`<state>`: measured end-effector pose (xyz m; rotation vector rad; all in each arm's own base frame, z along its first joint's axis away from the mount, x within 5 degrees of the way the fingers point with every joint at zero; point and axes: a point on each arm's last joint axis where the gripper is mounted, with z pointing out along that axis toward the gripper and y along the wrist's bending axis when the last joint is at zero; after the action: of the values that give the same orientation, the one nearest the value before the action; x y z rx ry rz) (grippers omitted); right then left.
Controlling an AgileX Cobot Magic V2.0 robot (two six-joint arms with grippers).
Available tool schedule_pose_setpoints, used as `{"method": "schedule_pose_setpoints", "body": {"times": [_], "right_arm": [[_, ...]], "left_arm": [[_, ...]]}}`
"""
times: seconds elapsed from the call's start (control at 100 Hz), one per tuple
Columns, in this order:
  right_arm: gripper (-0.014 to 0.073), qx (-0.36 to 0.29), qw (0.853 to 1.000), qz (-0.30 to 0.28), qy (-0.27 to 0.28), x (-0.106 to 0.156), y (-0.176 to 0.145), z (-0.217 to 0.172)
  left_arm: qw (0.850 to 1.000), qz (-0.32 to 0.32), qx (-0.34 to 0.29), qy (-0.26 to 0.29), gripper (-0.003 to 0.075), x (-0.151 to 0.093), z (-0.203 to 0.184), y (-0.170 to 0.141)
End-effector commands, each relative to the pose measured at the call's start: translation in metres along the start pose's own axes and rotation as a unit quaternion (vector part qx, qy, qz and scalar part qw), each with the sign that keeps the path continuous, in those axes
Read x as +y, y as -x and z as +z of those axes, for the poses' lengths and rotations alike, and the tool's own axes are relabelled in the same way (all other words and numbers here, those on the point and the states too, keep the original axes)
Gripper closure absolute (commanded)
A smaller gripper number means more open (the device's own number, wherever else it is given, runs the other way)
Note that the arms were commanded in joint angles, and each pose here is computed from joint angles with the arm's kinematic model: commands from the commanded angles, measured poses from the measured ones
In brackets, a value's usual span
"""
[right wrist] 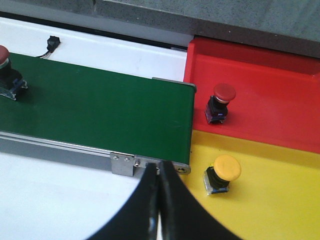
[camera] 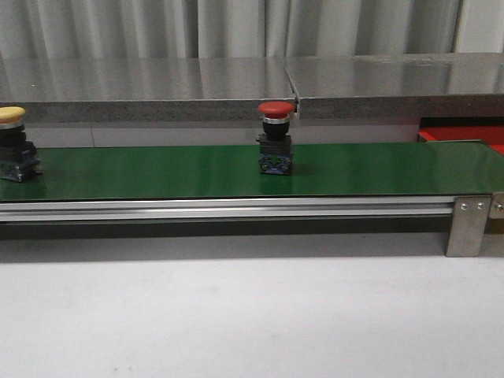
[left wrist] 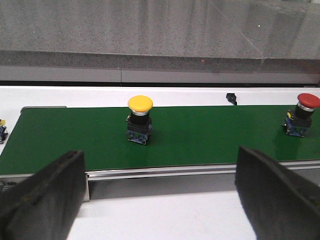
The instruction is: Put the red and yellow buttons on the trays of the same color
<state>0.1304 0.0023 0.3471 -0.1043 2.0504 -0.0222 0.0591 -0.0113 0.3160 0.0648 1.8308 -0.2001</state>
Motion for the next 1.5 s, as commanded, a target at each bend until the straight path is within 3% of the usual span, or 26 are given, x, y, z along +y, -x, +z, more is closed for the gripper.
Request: {"method": "schedule_pose_setpoints", "body": {"times": [0.0, 0.23, 1.49], "right_arm": [[0.0663, -0.048, 0.999, -0.003, -0.004, -0.0009, 0.0135, -0.0058], [0.0663, -0.048, 0.999, -0.003, -0.004, -0.0009, 0.0135, -0.0058], [0.0663, -0.058, 0.998, -0.002, -0.005, -0.001, 0.0155, -0.0061]], "left_arm": [[0.999, -0.004, -0.044, -0.01, 0.0275, -0.0017, -0.0059, 0.0092], [0.999, -0.003, -0.044, -0.01, 0.0742, -0.0016, -0.0071, 0.0077], [0.999, -0.003, -0.044, -0.01, 0.0739, -0.0016, -0.0071, 0.0077]]}}
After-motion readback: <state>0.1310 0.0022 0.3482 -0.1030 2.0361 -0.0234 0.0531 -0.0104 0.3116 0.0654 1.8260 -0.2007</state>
